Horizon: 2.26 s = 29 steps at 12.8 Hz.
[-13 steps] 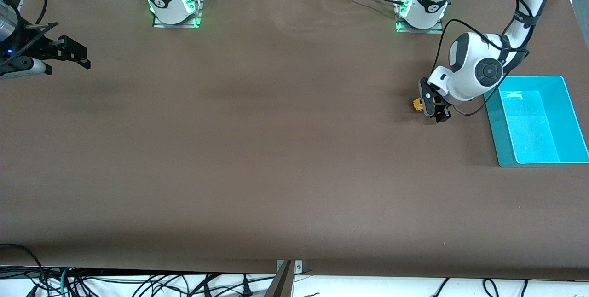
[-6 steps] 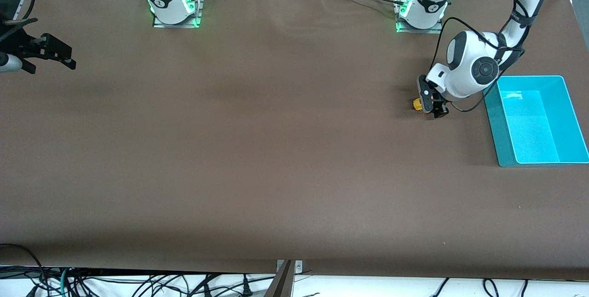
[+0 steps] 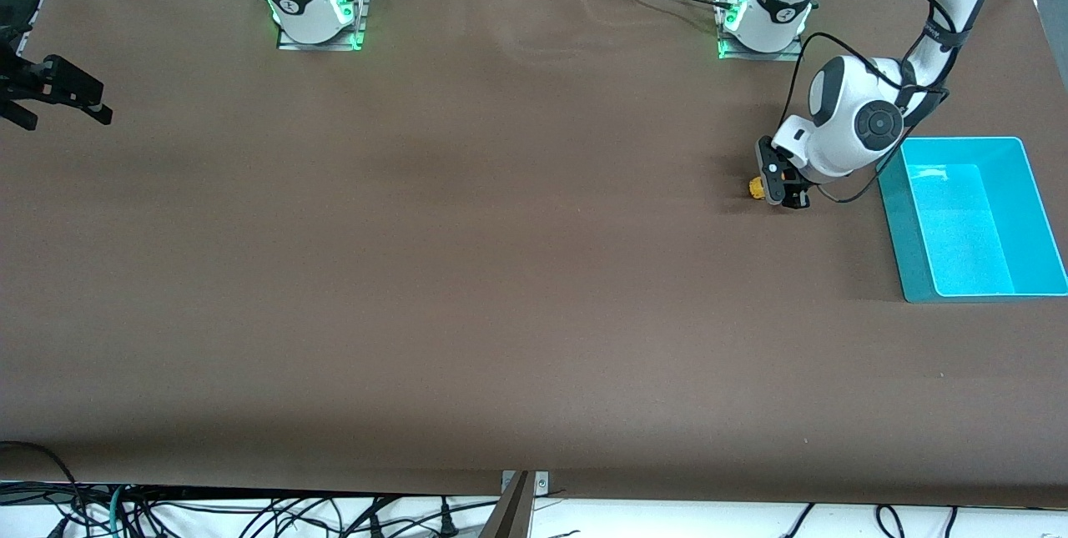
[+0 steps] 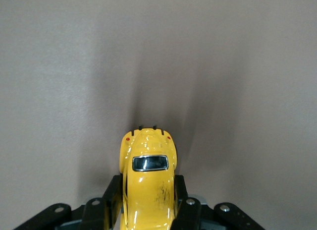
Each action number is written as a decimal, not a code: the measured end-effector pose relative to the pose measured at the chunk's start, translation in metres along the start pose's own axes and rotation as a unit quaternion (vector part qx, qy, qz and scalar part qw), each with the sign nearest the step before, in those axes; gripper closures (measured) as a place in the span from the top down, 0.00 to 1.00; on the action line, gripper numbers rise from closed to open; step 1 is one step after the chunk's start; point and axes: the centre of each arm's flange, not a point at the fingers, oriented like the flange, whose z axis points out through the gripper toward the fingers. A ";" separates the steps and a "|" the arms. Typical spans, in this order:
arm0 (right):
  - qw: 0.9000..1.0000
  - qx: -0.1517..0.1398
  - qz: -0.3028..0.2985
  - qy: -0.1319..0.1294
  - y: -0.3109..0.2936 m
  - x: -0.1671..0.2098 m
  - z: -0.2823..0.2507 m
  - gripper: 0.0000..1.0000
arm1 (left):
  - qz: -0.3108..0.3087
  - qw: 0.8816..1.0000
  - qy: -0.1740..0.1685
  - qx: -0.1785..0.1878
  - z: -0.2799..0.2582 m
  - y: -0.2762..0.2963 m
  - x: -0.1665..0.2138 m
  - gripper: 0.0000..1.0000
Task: Wind and store yellow beetle car
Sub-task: 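Carry the yellow car with the left gripper over the blue bin, then lower the car into the blue bin and open the left gripper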
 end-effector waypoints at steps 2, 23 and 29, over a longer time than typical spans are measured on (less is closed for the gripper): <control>1.000 0.000 0.000 0.000 0.000 0.000 0.000 1.00 | -0.009 1.000 -0.002 -0.010 -0.011 -0.006 -0.007 0.46; 1.000 0.000 0.000 0.000 0.000 0.000 0.000 1.00 | 0.124 0.984 0.030 -0.128 -0.079 -0.187 -0.282 0.46; 1.000 0.000 0.000 0.000 0.000 0.000 0.000 1.00 | 0.106 0.979 -0.036 -0.171 -0.045 -0.184 -0.307 0.46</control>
